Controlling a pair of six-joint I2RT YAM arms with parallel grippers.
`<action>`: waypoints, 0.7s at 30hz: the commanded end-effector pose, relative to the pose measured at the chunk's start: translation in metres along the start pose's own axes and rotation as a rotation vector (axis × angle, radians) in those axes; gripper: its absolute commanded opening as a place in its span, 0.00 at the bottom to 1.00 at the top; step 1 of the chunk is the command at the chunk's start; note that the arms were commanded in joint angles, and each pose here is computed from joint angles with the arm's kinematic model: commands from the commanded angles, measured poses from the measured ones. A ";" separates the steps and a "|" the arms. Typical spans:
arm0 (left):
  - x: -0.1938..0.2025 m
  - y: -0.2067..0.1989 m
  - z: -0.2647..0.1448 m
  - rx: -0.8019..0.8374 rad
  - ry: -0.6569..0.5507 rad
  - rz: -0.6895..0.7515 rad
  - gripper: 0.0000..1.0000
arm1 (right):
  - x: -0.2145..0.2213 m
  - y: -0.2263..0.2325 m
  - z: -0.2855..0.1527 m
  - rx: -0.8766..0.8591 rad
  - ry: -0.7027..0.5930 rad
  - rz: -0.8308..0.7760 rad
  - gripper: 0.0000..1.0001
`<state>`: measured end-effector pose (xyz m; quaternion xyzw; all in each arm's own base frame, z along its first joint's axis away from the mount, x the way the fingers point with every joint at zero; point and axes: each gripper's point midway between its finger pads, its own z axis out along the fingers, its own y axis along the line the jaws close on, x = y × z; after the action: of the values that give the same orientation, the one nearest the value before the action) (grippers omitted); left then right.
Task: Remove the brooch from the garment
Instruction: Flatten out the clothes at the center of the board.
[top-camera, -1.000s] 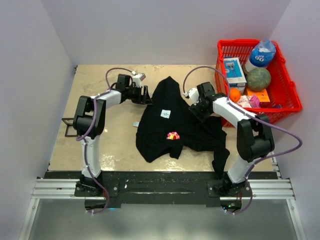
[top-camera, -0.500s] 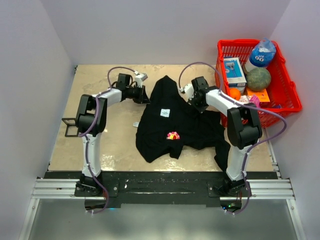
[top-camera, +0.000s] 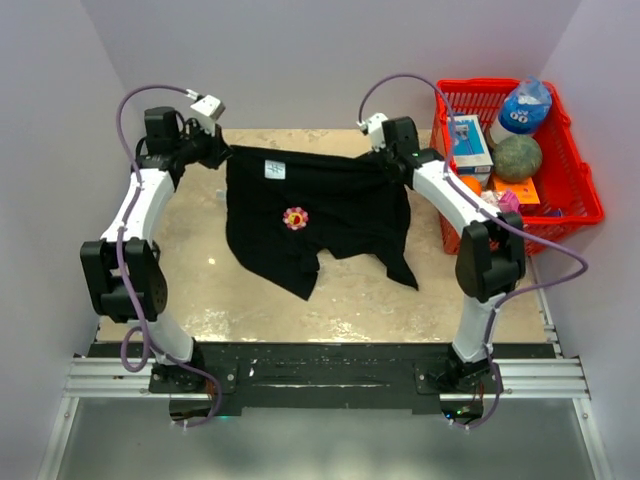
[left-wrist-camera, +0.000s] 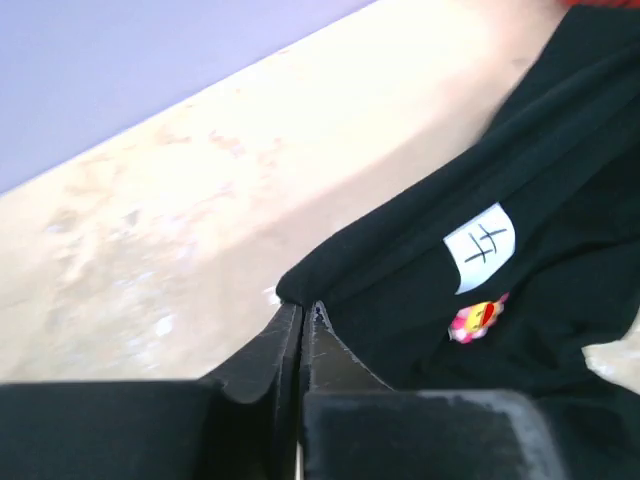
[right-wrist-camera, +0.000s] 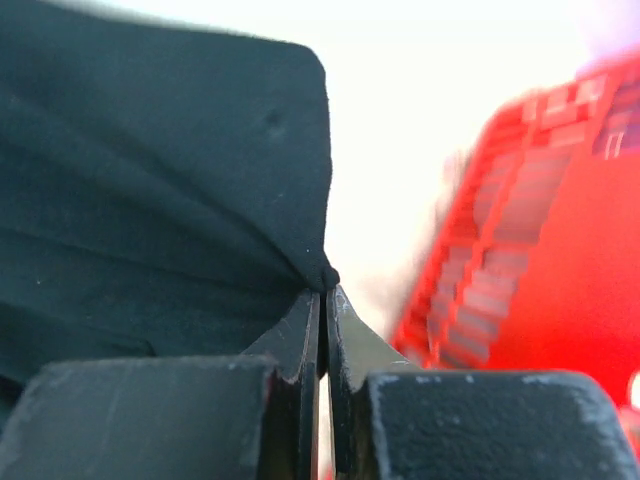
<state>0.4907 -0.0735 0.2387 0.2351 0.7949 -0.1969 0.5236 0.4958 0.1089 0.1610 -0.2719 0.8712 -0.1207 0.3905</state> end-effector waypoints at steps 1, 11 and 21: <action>0.059 0.054 0.007 -0.169 0.149 0.035 0.29 | -0.027 -0.003 0.033 0.088 -0.035 0.036 0.00; -0.002 0.020 -0.043 -0.187 0.034 0.089 0.56 | -0.069 0.004 -0.008 0.031 -0.141 -0.005 0.67; 0.171 -0.137 -0.105 0.466 0.395 0.545 0.63 | 0.084 0.062 -0.104 -0.294 0.013 -0.320 0.69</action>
<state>0.3471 -0.0857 0.2078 0.4512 0.7624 -0.1393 0.4424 0.4043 0.1176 0.2152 -0.3628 0.8236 -0.0874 0.4272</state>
